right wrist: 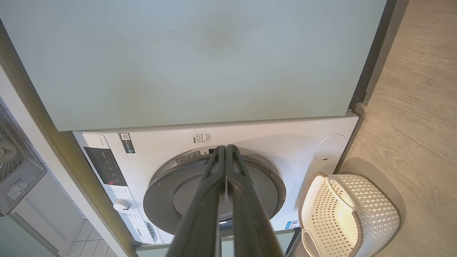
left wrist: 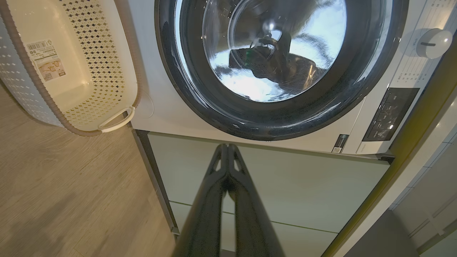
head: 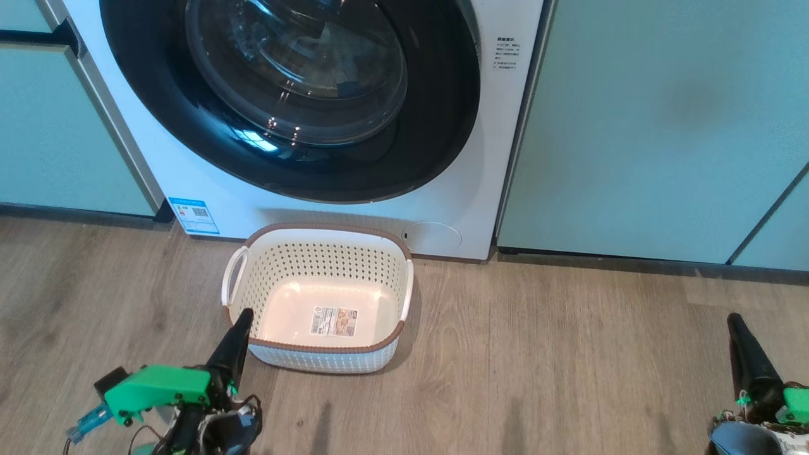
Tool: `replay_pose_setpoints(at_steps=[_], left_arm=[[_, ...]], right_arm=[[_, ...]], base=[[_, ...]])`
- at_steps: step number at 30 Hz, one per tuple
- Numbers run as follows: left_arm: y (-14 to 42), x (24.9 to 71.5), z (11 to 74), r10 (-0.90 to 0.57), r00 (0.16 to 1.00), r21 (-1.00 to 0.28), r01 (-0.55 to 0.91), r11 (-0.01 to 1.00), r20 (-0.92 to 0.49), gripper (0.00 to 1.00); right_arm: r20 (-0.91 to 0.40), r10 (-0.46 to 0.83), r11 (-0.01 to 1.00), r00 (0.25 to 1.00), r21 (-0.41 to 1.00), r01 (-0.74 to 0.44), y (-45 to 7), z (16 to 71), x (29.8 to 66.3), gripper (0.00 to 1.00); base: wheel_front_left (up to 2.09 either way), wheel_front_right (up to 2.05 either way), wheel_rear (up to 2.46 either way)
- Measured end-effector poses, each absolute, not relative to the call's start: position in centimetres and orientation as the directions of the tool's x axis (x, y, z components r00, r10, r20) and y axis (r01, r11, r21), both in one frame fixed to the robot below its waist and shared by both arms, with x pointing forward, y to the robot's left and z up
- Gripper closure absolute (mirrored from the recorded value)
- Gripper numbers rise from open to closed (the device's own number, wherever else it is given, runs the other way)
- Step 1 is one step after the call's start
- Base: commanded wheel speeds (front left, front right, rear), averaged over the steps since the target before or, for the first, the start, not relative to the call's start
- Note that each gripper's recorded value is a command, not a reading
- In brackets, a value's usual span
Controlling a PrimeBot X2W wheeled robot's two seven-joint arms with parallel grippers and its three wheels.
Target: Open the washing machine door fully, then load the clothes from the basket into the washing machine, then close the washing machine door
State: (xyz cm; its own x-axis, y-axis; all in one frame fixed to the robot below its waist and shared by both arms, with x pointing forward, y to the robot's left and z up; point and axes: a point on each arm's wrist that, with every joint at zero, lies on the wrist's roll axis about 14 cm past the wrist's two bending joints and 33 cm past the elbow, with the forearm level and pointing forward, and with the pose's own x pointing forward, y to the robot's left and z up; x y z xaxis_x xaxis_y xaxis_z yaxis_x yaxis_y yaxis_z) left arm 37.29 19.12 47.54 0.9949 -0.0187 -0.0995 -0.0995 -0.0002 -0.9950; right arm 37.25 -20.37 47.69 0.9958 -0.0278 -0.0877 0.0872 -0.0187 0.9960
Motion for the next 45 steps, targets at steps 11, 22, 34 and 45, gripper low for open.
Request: replay_pose_setpoints(at_steps=[11, 22, 34, 45], left_arm=[[19.11, 37.29, 47.54, -0.019, 0.995, -0.995, -0.1, 0.0, -0.1, 1.0], [19.11, 37.29, 47.54, -0.019, 0.995, -0.995, -0.1, 0.0, -0.1, 1.0], [19.11, 37.29, 47.54, -0.019, 0.995, -0.995, -0.1, 0.0, -0.1, 1.0], [19.11, 37.29, 47.54, -0.019, 0.995, -0.995, -0.1, -0.001, -0.099, 1.0]], right_arm=[[-0.088, -0.026, -0.019, 0.996, 0.996, 0.087, -20.42, 47.7, 37.24, 1.0], [-0.088, -0.027, -0.018, 0.996, 0.996, 0.087, -20.48, 47.7, 37.23, 1.0], [-0.088, -0.03, -0.018, 0.996, 0.996, 0.087, -20.59, 47.7, 37.22, 1.0], [-0.087, -0.032, -0.019, 0.996, 0.996, 0.087, -20.69, 47.7, 37.21, 1.0]], base=[[0.0, 0.0, 0.0], [0.0, 0.0, 0.0], [0.0, 0.0, 0.0], [0.0, 0.0, 0.0]])
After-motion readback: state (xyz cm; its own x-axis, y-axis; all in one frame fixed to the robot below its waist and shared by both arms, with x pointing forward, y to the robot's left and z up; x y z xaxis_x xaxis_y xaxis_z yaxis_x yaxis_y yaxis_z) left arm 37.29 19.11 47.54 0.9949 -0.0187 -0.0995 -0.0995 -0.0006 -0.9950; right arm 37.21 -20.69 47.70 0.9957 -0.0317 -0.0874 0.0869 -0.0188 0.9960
